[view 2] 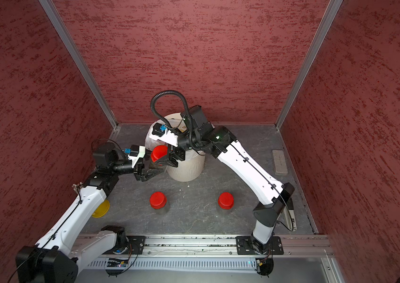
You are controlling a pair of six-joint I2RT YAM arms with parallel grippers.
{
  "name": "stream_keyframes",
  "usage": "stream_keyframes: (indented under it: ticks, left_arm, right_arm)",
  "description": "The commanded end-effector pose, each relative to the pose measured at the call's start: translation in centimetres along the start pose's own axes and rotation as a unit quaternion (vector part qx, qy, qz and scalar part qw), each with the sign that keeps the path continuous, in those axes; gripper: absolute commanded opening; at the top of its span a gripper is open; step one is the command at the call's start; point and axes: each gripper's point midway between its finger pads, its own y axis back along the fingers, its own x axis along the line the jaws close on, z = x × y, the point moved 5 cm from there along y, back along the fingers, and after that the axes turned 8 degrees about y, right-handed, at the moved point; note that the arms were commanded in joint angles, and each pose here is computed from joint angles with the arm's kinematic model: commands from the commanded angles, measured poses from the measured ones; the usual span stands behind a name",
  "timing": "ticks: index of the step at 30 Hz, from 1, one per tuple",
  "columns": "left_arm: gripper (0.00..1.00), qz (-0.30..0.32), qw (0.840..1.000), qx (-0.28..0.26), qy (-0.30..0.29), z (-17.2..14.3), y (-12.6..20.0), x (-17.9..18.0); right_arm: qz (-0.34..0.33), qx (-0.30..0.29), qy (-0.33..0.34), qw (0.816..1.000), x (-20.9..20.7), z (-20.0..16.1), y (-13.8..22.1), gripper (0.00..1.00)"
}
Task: Empty moldy tea leaves from jars
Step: Unscrew the lid from the jar.
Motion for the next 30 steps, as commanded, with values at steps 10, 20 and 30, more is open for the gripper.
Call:
stream_keyframes:
  ticks: [10, 20, 30]
  left_arm:
    - [0.65, 0.003, 1.0, -0.002, 0.0, 0.3, 0.2, 0.0]
    - [0.65, 0.003, 1.0, -0.001, 0.002, 0.2, 0.2, 0.1]
    - [0.65, 0.002, 1.0, -0.001, 0.002, 0.2, 0.2, 0.0]
  right_arm:
    - [-0.151, -0.005, -0.186, 0.971, -1.5, 1.9, 1.8, 0.99]
    - [-0.168, 0.025, -0.23, 0.958, 1.2, 0.4, 0.9, 0.99]
    - [-0.173, 0.029, -0.239, 0.955, 1.4, -0.7, -0.1, 0.99]
